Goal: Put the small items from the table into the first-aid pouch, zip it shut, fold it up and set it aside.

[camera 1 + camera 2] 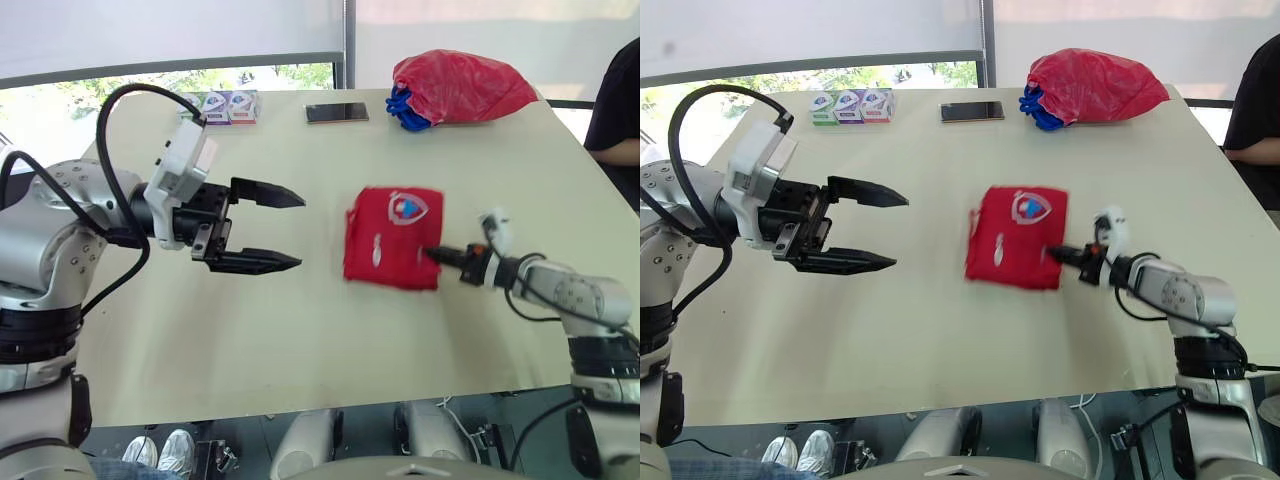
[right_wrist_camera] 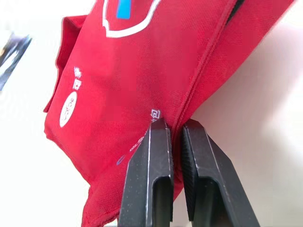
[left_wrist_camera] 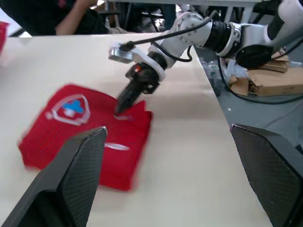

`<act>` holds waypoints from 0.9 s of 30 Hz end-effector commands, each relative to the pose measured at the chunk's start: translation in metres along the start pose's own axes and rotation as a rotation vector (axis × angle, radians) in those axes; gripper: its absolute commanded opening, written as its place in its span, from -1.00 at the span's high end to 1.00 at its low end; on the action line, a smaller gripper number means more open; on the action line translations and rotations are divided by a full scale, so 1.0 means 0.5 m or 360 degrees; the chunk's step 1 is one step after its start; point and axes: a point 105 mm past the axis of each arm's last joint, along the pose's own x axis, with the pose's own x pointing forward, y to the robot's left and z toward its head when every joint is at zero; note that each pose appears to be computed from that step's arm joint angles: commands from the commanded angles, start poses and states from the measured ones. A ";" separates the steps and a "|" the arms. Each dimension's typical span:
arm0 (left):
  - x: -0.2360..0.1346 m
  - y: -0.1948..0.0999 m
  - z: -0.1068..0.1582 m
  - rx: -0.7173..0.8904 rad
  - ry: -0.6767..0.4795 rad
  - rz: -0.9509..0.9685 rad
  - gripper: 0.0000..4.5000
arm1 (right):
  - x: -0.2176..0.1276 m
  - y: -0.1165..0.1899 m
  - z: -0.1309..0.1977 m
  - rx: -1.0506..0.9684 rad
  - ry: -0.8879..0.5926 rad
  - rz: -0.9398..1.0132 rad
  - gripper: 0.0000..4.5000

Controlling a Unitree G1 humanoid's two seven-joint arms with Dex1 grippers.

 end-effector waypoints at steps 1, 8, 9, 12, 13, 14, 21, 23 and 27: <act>-0.011 0.014 0.024 0.0086 -0.0079 0.0095 -1.00 | -0.031 -0.079 0.130 0.0098 -0.0518 -0.0412 0.96; -0.012 0.047 0.030 0.0106 -0.0163 0.0262 -1.00 | -0.033 -0.169 0.187 0.0565 -0.0884 -0.0858 0.96; -0.014 0.053 0.029 0.0104 -0.0163 0.0302 -1.00 | -0.027 -0.167 0.189 0.0578 -0.0880 -0.0846 0.96; -0.021 0.075 0.024 0.0093 -0.0160 0.0433 -1.00 | -0.019 -0.175 0.182 0.0679 -0.0878 -0.0882 0.96; -0.025 0.084 0.024 0.0081 -0.0172 0.0486 -1.00 | -0.020 -0.182 0.175 0.0693 -0.0863 -0.0915 0.81; -0.029 0.092 0.024 0.0066 -0.0181 0.0537 -1.00 | -0.021 -0.186 0.169 0.0695 -0.0852 -0.0932 0.63; -0.036 0.103 0.010 0.0037 -0.0210 0.0604 -1.00 | -0.035 -0.163 0.148 0.0548 -0.0785 -0.0865 -0.96; -0.032 0.099 0.007 0.0059 -0.0208 0.0574 -1.00 | -0.037 -0.136 0.139 0.0454 -0.0744 -0.0769 -0.98; -0.030 0.089 -0.017 0.0085 -0.0162 0.0558 -1.00 | -0.065 -0.083 0.102 0.0062 -0.0608 -0.0646 -0.98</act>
